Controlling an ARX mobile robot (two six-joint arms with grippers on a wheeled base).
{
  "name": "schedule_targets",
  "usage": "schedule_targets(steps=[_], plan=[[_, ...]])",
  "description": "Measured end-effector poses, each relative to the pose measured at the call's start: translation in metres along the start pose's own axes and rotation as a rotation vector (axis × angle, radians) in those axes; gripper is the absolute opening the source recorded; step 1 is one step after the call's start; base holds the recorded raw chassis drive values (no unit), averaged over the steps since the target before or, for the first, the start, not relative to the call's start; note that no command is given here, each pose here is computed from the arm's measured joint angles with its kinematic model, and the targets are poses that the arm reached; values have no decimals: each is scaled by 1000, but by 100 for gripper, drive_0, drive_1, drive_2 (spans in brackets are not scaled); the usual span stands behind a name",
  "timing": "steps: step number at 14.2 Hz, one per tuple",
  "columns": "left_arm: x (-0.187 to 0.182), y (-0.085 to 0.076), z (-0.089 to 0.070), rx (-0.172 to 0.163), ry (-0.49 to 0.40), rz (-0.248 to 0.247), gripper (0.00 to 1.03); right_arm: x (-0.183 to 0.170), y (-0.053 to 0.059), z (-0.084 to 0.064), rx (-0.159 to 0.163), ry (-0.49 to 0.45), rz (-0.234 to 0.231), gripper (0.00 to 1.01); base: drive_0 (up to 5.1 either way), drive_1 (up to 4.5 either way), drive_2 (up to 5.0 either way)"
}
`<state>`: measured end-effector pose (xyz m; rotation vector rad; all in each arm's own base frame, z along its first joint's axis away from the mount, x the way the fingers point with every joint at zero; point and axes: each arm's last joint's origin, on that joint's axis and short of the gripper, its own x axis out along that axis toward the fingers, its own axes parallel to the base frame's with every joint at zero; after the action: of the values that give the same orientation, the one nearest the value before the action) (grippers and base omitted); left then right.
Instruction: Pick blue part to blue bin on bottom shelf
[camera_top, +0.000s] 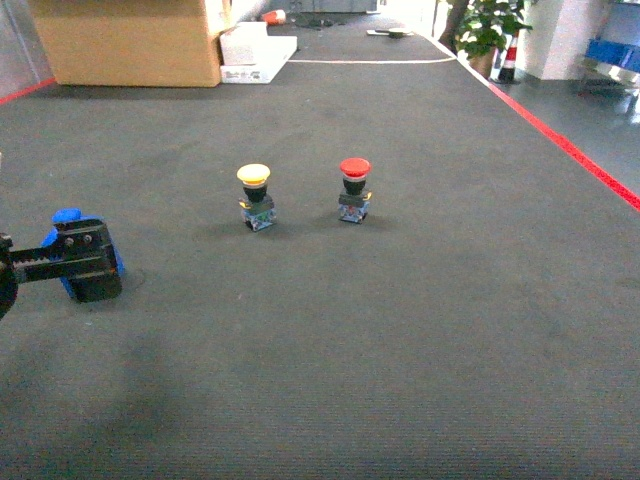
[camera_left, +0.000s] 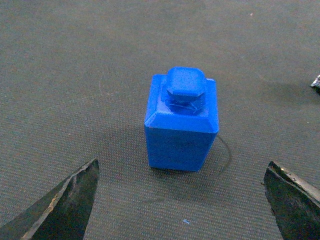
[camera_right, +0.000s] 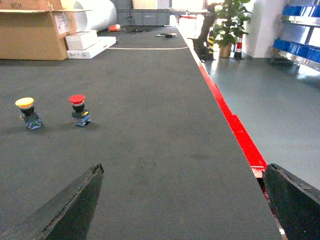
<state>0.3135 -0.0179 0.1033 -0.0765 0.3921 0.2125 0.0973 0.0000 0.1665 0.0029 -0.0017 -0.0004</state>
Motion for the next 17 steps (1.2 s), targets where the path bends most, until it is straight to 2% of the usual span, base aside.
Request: schedule_targets(steps=[1,5,11,14,16,17], plan=[[8,-1,-2,3,17,17,98,0,0,0,0,0,0,98,0,0,0],[36,-3,-2,0,32,31,98,0,0,0,0,0,0,98,0,0,0],[51,0,-2,-6,38,49,98,0,0,0,0,0,0,98,0,0,0],[69,3,-3,-20,58,65,98,0,0,0,0,0,0,98,0,0,0],[88,0,-4,-51,73,44,98,0,0,0,0,0,0,98,0,0,0],[91,0,-2,-72,50,43,78,0,0,0,0,0,0,98,0,0,0]])
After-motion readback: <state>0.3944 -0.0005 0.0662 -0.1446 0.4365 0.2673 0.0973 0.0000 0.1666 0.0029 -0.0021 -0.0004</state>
